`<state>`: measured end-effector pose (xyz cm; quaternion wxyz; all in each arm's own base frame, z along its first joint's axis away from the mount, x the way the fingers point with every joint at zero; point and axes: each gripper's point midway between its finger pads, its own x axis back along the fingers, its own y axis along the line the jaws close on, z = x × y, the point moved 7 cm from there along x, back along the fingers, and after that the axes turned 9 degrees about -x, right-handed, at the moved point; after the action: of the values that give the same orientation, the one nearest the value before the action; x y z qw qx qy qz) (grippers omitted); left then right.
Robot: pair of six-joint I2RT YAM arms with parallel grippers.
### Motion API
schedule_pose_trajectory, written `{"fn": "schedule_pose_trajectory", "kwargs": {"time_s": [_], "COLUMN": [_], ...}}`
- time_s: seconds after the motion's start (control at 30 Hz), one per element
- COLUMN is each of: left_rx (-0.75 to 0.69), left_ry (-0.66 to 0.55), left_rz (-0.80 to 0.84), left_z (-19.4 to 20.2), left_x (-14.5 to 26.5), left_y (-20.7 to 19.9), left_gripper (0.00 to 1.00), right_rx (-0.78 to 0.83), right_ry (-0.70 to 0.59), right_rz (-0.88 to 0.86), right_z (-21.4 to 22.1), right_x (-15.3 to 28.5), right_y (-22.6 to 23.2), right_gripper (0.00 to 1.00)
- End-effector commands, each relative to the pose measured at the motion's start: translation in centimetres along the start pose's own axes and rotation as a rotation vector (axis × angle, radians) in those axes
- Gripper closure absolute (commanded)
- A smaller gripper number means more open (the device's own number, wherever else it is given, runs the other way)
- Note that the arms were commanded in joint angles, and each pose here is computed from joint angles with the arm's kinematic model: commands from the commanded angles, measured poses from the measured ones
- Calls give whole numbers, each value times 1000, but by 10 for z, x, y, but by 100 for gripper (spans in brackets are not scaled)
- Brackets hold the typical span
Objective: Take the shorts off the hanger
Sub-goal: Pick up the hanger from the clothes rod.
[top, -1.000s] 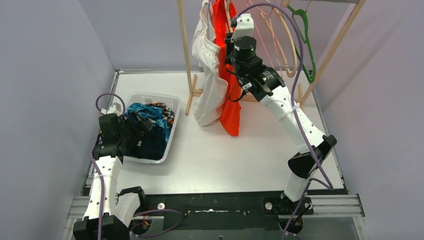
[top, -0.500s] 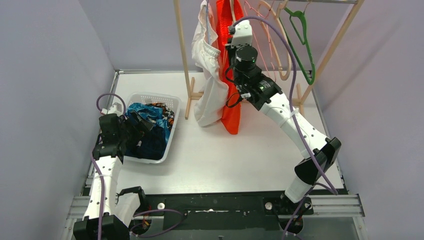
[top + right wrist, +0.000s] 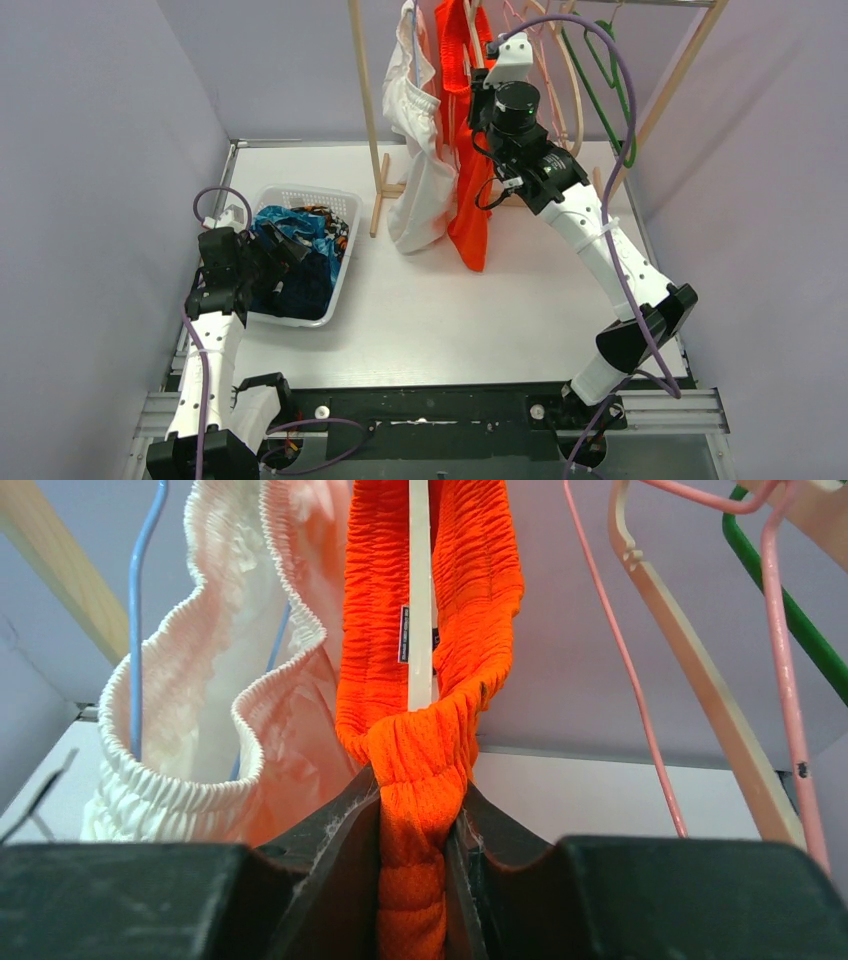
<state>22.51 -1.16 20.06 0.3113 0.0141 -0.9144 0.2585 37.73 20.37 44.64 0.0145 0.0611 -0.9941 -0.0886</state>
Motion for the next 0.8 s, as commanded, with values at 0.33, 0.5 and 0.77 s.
{"fn": "schedule_pose_trajectory", "kwargs": {"time_s": [0.33, 0.5, 0.77], "left_rx": [-27, -25, -20], "left_ry": [-53, -55, -52], "left_rz": [42, 38, 27], "left_z": [-10, -10, -10], "left_x": [-2, -2, -3], "left_y": [-5, -4, -2], "left_gripper": [20, 20, 20], "right_rx": [-168, -171, -161], "right_ry": [-285, -295, -299], "right_rz": [-124, -132, -130], "right_z": [-123, -126, -125], "right_x": [28, 29, 35], "right_y": [2, 3, -1], "right_gripper": [100, 100, 100]}}
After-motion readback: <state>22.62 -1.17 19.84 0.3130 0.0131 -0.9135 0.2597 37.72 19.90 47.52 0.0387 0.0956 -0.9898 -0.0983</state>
